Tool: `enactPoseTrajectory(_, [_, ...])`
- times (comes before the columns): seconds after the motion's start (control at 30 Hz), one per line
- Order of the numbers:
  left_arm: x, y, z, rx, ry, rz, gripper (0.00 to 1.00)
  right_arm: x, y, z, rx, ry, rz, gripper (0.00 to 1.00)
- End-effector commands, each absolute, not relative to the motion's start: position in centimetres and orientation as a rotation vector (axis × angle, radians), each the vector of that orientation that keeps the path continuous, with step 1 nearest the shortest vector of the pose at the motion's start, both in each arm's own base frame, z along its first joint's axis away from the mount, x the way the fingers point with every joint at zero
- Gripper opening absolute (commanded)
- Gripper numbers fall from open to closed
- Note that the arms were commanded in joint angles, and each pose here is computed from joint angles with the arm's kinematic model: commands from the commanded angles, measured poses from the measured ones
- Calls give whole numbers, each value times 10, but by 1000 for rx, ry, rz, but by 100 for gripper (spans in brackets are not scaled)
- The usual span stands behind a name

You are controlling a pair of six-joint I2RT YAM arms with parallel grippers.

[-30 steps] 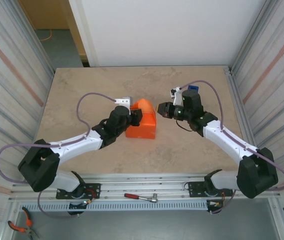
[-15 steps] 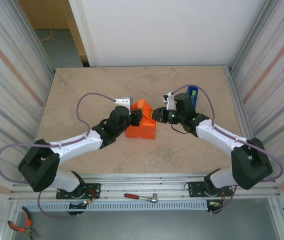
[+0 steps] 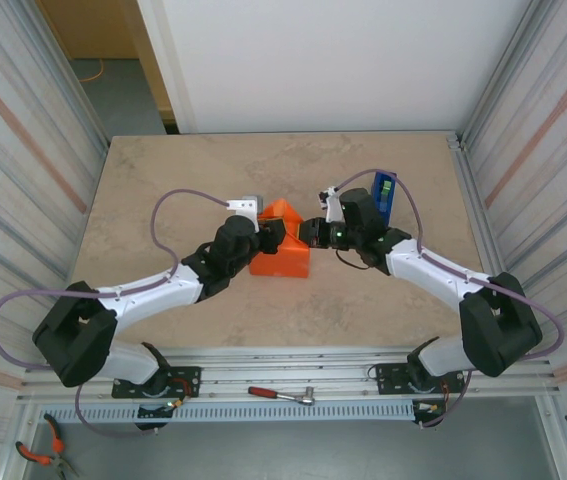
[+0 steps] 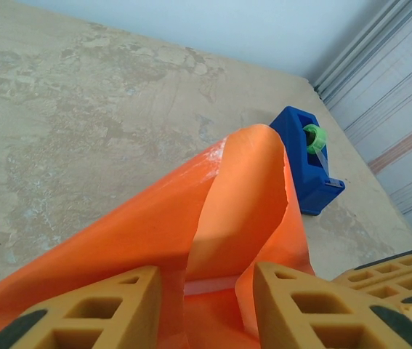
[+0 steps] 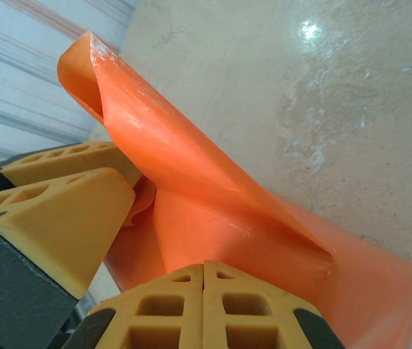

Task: Wrap the gift box in paper
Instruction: Fold the seventh fold of the wrapping paper on the gift box.

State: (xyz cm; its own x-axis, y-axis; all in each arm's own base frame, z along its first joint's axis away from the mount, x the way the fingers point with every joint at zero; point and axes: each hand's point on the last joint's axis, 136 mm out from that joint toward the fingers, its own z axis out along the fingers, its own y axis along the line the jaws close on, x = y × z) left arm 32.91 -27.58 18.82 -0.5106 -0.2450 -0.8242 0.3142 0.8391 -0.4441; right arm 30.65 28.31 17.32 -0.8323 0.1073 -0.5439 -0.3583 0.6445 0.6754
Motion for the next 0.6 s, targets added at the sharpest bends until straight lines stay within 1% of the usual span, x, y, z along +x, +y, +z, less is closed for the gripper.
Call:
enactPoseTrajectory(0.0, [317, -264, 143, 78, 2144, -583, 40, 277, 277, 127, -300, 2504, 922, 0])
enactPoseTrajectory(0.1, [318, -264, 135, 95, 2162, -550, 40, 273, 273, 119, -316, 2529, 880, 0])
enactPoseTrajectory(0.57, [318, -264, 108, 234, 2189, -234, 40, 259, 280, 110, -336, 2548, 902, 0])
